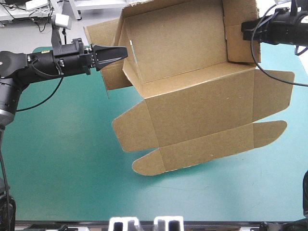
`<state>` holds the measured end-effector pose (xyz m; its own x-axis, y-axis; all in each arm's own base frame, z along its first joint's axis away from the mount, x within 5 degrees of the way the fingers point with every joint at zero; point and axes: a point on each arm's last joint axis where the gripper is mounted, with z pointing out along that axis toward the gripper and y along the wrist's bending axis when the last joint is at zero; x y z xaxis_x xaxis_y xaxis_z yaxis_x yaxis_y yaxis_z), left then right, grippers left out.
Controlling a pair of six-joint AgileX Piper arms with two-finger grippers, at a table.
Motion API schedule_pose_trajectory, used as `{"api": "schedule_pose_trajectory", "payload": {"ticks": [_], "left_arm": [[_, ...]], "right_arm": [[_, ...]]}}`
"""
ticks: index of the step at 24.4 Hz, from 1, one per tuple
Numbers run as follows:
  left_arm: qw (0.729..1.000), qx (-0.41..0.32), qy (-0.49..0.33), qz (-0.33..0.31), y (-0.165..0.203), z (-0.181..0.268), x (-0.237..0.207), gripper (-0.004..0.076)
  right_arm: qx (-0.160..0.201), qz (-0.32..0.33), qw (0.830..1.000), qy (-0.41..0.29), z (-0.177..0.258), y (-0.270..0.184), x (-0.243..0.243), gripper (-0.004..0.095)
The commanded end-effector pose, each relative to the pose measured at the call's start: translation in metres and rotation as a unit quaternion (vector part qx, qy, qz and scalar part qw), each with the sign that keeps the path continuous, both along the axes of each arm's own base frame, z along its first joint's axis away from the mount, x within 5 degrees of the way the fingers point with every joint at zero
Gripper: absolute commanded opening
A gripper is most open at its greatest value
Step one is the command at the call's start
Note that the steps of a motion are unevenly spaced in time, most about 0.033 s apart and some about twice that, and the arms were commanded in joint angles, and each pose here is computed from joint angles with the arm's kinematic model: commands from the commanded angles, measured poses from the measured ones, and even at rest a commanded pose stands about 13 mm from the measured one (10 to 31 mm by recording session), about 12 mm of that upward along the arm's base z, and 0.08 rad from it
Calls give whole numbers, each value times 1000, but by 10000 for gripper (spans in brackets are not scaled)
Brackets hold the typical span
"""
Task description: Fold the box
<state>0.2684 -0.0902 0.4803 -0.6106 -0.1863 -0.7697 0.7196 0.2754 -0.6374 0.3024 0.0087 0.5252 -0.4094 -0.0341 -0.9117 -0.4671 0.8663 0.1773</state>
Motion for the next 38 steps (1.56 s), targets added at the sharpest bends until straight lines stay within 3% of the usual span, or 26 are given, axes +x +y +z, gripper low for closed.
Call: {"api": "schedule_pose_trajectory", "payload": {"ticks": [1, 9, 14, 17, 19, 26, 33, 38], "left_arm": [[999, -19, -32, -4, -1, 20, -16, -10], [987, -132, -84, 25, 5, 43, -13, -10], [960, -159, -133, 190, 53, 60, 7, -10], [940, -136, -140, 281, 98, 57, 14, -10], [938, -116, -120, 304, 124, 46, 21, -10], [946, -66, -45, 314, 173, -2, 52, -10], [966, -10, -1, 259, 170, -31, 64, -10], [978, 31, 10, 204, 145, -39, 66, -10]], "right_arm": [[32, -7, 998, -59, 24, 2, -14, -23], [24, -3, 998, -49, 22, 3, -15, -23], [1, 1, 1000, -27, 17, 2, -18, -23], [10, 7, 999, -33, 22, 4, -25, -23], [20, 11, 999, -49, 30, 7, -34, -24], [42, 30, 992, -119, 62, 20, -86, -23], [90, 62, 980, -164, 78, 28, -104, -24], [99, 62, 979, -165, 78, 27, -100, -23]]}}
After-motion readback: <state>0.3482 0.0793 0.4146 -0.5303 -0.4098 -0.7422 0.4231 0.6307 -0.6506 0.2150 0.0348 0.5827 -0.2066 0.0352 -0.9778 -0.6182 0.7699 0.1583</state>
